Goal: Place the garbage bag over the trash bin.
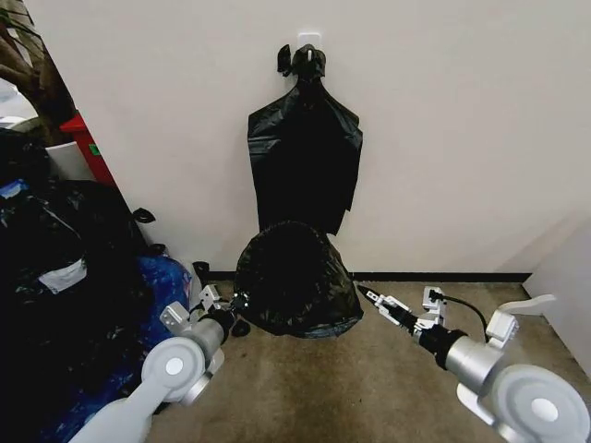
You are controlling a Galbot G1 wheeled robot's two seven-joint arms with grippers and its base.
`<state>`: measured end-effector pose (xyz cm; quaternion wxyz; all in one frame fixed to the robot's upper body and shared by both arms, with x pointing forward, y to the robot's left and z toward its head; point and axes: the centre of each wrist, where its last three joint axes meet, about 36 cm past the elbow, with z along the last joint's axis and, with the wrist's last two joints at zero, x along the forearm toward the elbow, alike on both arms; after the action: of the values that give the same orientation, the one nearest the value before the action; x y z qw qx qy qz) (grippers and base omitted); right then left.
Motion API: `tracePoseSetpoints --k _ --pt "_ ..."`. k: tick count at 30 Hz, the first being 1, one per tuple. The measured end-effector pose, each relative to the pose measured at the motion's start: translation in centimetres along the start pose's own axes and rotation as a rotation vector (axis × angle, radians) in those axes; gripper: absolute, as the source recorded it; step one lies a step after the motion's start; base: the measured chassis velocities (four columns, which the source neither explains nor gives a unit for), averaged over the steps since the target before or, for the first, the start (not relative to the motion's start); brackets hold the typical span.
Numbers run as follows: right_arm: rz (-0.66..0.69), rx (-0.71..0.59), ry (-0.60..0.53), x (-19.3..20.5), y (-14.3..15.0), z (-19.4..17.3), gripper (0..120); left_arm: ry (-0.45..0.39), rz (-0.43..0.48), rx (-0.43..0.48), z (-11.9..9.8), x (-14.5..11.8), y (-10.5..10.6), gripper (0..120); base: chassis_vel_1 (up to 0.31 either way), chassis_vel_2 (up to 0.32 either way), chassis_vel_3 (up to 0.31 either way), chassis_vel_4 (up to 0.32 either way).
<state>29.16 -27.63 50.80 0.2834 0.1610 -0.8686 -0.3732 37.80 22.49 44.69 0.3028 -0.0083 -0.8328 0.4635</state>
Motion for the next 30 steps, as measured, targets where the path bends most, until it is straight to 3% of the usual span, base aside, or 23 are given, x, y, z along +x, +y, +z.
tracePoseSetpoints --k 30 --pt "0.123 -0.043 0.015 -5.4 -9.4 2.4 100 0.082 0.009 0.032 0.1 1.5 -2.8 1 0.000 0.000 0.000 0.000"
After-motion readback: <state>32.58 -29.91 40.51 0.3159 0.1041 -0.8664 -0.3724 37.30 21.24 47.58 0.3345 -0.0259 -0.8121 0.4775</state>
